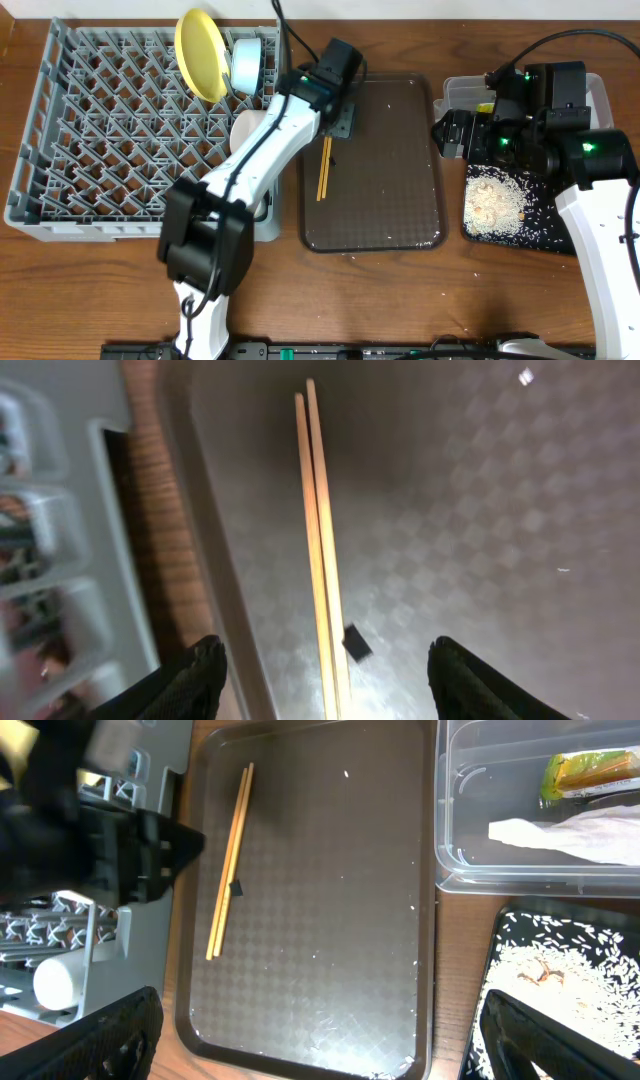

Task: Sort waste into correct bins and load items into the dishwasher
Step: 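Move left gripper right toward chopsticks on brown tray, then lower left gripper and grasp one chopstick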

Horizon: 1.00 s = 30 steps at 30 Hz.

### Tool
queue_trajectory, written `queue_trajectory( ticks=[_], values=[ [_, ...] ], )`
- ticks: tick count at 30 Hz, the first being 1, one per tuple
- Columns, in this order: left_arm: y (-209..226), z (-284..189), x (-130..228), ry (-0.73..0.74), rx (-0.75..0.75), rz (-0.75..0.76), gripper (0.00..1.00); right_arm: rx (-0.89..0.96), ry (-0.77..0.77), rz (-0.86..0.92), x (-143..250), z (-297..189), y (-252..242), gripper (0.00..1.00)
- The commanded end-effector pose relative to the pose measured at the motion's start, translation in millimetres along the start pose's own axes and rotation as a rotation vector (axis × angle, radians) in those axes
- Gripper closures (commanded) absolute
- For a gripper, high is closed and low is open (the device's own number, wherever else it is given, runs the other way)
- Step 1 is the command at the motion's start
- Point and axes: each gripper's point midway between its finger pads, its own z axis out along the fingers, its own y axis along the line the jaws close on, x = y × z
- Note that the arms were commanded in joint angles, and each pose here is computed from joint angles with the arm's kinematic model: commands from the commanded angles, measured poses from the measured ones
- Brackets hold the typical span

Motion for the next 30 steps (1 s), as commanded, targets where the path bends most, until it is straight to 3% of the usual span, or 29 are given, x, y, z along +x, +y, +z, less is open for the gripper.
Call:
queue_trajectory(
  ticks=[1, 30],
  values=[
    [-2.0, 13.4, -0.1, 0.008, -0.016, 0.064, 0.34, 0.005, -0.005, -0.007, -1.8, -1.1, -1.7, 0.01],
    [-28.4, 66.9, 38.2, 0.146, 0.028, 0.11, 0.34, 0.005, -0.005, -0.007, -1.8, -1.1, -1.7, 0.01]
  ],
)
